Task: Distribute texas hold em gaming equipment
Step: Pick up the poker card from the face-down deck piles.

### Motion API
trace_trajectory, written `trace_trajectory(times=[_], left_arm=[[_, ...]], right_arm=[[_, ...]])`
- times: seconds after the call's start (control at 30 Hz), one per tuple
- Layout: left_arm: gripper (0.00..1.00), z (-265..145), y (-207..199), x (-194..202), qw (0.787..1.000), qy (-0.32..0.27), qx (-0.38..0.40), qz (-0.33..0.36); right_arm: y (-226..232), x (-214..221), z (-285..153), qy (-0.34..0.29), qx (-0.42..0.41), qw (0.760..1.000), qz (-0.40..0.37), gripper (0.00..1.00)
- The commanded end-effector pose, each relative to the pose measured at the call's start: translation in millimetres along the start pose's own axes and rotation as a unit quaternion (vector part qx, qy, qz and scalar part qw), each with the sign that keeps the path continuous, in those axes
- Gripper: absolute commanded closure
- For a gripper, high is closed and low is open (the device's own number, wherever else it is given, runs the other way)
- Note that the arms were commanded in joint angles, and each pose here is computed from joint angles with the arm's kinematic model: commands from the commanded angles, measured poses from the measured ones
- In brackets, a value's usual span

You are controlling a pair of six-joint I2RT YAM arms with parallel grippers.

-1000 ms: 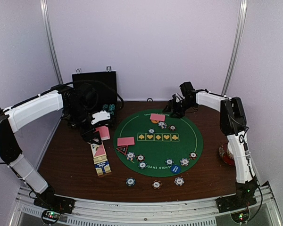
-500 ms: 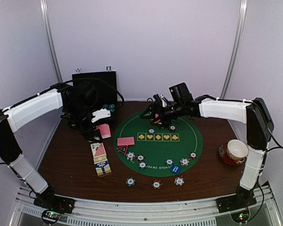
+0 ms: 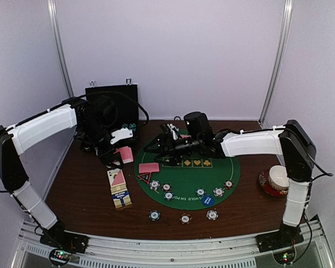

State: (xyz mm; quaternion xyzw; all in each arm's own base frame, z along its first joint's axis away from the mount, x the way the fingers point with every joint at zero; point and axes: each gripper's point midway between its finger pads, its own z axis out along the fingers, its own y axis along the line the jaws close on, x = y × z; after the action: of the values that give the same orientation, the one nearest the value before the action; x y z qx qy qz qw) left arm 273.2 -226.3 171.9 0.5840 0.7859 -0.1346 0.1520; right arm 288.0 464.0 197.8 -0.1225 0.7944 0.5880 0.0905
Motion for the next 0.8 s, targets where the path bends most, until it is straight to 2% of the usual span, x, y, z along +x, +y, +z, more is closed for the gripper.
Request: trace_trajectory(times=[0.0, 0.77], left_arm=[[0.81, -8.4, 2.6, -14.6, 1.000, -0.025, 0.000, 0.000], [0.81, -10.2, 4.8, -24.4, 0.999, -0.038, 0.006, -0.004]], right_arm=[[22.0, -1.8, 16.7, 0.007, -0.043, 0.999, -0.016, 0.12], [46.1, -2.6, 64.1, 0.051, -0.116, 0.992, -0.010, 0.17]])
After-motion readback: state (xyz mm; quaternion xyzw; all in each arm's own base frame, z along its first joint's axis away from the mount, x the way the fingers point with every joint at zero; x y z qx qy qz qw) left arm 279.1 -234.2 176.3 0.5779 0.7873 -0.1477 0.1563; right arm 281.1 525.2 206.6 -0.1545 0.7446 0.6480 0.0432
